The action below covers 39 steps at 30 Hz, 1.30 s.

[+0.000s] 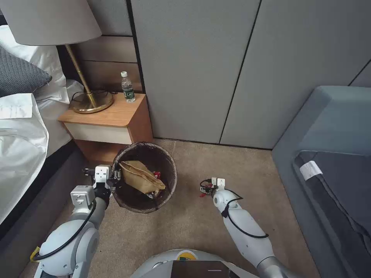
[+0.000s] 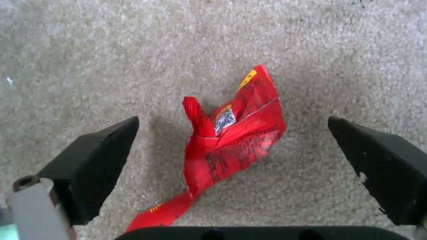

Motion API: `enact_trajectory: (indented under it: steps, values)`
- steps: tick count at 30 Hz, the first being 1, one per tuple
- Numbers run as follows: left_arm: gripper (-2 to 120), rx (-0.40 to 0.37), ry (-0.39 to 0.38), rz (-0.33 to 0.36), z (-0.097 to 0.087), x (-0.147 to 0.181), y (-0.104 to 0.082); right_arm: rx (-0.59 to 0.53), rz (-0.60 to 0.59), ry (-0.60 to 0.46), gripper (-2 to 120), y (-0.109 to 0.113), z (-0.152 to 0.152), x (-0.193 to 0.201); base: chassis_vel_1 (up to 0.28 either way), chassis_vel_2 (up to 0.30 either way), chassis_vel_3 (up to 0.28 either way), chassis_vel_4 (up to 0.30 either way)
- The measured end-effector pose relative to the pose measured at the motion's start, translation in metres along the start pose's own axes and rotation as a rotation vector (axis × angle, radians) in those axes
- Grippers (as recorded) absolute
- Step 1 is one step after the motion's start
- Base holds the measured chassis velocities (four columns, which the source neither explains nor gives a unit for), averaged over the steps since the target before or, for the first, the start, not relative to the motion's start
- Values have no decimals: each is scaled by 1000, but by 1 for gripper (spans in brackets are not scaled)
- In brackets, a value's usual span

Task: Pick up the trash bin, then pick up the garbage from the floor and place it into the trash bin.

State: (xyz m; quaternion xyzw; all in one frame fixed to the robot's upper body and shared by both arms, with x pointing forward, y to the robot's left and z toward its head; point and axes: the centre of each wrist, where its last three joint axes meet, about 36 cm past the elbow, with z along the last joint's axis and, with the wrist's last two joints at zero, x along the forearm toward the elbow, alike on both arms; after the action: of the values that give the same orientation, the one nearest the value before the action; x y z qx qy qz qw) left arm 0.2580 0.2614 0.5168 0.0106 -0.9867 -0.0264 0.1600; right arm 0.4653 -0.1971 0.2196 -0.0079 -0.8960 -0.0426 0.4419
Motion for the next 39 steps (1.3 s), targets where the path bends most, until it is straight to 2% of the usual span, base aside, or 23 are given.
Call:
enact_trajectory:
  steps: [4,6,7,8,9,12,13,17,20,22,23,27,29,39]
  values:
    - [3,0,0,0,0,0,0,1,0,-1,93,-1,1,-1,0,0,0,0]
    - [3,0,0,0,0,0,0,1,-2,0,82,-1,1,-1,0,0,0,0]
    - [3,0,0,0,0,0,0,1,-2,0,81,-1,2,-1,0,0,0,0]
    - [3,0,0,0,0,0,0,3,1,0,73,-2,2,-1,0,0,0,0]
    - [3,0,0,0,0,0,0,3,1,0,73,-2,2,-1,0,0,0,0]
    - [3,1,0,1,0,-1,0,0,2,3,59,-3,3,-1,0,0,0,0]
    - [3,1,0,1,0,-1,0,0,2,3,59,-3,3,-1,0,0,0,0]
    - [3,1,0,3,0,-1,-1,-3,-4,7,41,-2,4,-1,0,0,0,0]
    - [3,1,0,3,0,-1,-1,-4,-4,8,35,-2,4,-1,0,0,0,0]
    - [3,1,-1,3,0,-1,-1,-5,-5,9,25,-2,4,-1,0,0,0,0]
    - [3,1,-1,3,0,-1,-1,-5,-5,9,25,-2,4,-1,0,0,0,0]
    - [3,2,-3,4,0,-2,-1,-8,-13,14,4,-1,5,-1,0,0,0,0]
    - [3,2,-3,4,0,-2,-1,-8,-13,14,0,-1,5,-1,0,0,0,0]
    - [3,2,-2,4,0,-2,-1,-3,-12,10,0,-2,7,-1,0,0,0,0]
